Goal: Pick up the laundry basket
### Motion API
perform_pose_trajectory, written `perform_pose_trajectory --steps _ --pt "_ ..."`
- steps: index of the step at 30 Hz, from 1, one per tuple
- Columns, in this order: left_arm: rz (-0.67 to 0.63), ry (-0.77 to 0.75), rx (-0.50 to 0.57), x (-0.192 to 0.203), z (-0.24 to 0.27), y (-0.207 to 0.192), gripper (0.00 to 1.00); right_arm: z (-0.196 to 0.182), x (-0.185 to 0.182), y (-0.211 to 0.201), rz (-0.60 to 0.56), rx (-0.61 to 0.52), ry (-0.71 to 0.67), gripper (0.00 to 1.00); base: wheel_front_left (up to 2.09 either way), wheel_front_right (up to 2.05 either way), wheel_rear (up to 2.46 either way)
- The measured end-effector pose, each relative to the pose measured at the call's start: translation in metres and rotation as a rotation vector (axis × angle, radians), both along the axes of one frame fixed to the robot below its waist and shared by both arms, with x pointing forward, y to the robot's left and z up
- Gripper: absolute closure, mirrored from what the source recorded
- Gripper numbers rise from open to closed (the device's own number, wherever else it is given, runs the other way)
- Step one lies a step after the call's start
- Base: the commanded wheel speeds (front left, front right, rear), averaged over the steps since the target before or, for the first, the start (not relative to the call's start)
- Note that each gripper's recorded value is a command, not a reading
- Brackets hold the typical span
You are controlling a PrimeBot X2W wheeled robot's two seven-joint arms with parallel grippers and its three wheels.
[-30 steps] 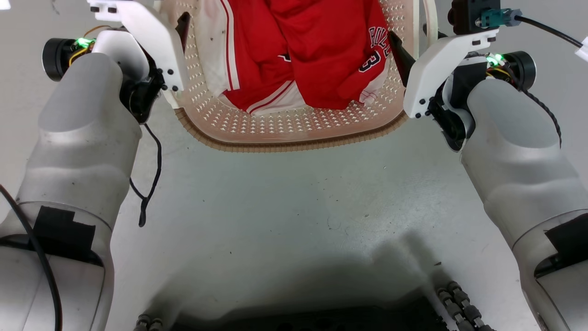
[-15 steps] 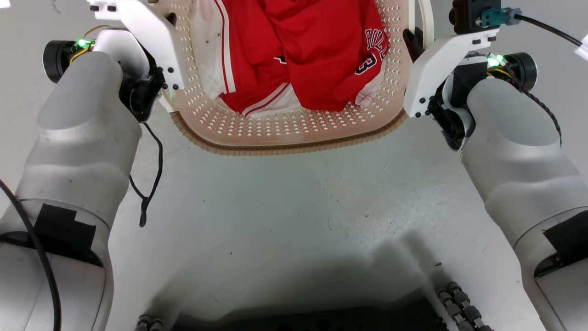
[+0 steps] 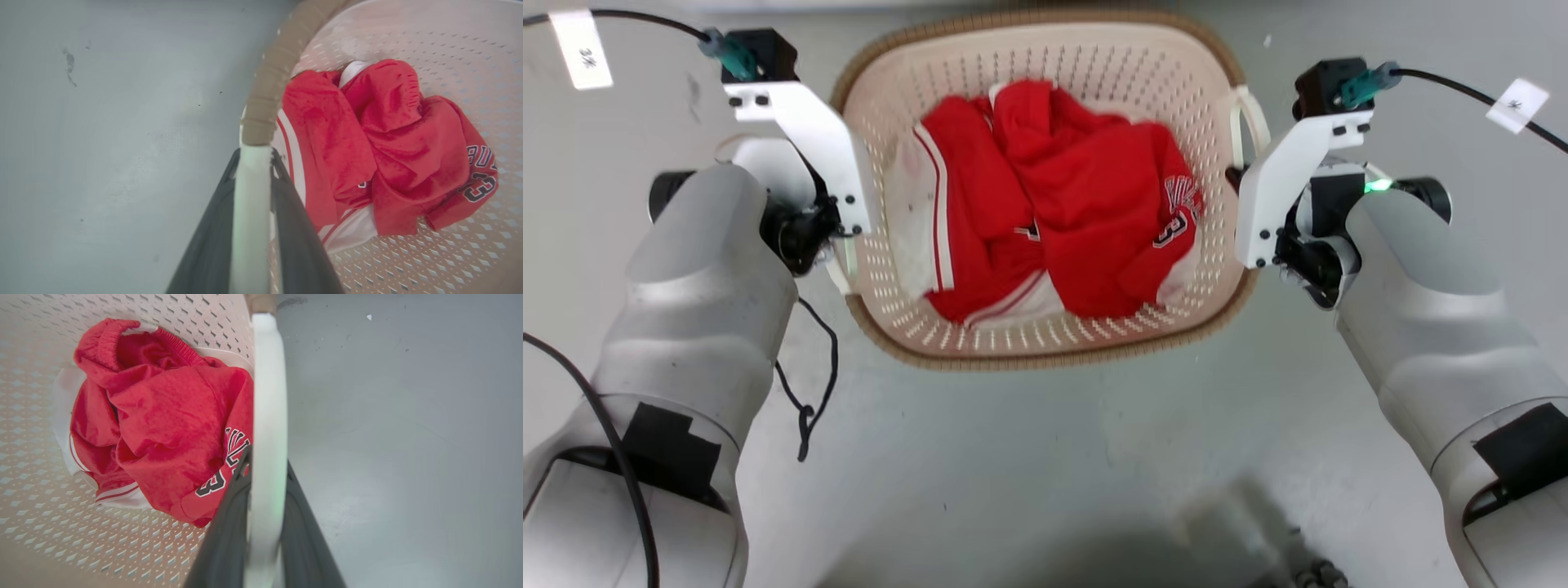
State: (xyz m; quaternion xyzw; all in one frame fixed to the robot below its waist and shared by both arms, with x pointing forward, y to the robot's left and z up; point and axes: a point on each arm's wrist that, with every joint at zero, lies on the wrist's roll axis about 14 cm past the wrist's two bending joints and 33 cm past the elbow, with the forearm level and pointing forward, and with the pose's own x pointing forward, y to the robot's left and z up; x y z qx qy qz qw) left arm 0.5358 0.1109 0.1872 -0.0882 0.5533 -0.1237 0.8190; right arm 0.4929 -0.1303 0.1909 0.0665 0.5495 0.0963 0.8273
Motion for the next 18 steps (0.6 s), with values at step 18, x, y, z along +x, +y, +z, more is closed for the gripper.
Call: perform_pose_trajectory --steps 18 --pt "-0.031 0.031 -0.02 -0.052 0.122 -0.007 1.0 0.109 -0.055 -0.004 -0.014 0.02 0.106 1.0 0.0 0.0 0.0"
